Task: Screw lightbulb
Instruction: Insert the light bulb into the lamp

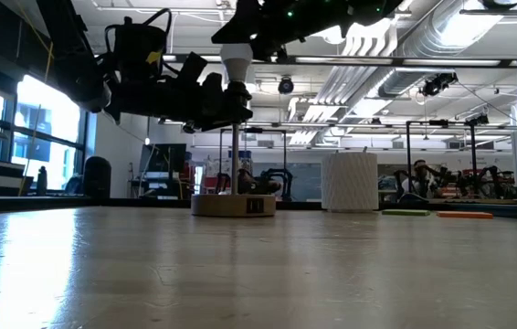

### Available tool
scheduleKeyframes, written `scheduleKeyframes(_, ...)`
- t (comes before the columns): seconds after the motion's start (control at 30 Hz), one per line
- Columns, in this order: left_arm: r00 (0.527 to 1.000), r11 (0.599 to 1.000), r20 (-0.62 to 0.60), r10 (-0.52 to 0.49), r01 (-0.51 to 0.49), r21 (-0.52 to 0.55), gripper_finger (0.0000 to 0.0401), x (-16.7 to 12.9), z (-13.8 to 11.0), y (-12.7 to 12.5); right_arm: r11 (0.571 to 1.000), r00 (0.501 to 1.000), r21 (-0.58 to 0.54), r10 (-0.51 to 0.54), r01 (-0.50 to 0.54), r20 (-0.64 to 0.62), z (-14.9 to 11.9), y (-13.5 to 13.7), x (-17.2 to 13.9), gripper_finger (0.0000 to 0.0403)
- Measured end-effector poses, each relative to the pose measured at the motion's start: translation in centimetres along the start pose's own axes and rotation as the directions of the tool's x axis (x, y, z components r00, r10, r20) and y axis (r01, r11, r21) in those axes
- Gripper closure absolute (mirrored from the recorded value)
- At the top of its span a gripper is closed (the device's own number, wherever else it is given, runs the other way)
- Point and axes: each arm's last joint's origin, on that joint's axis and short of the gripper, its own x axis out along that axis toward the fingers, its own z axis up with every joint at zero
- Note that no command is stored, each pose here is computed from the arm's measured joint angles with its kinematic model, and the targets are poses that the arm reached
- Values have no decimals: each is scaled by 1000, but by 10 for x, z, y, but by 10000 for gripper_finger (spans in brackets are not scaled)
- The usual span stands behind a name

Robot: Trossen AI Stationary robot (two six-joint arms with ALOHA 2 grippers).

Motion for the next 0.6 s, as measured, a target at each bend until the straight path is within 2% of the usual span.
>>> scheduleKeyframes(0.33,1000,1000,-1,0,0,0,258,0,0,0,976,978,71,207,-204,-37,8,-40,-16,84)
scheduleKeyframes(0.43,1000,1000,-1,0,0,-1,258,0,0,0,973,974,92,219,-213,-55,5,-50,-16,84)
scheduleKeyframes(0.6,1000,1000,-2,0,0,-1,258,0,0,0,950,949,82,308,-302,-69,0,-52,-15,84)
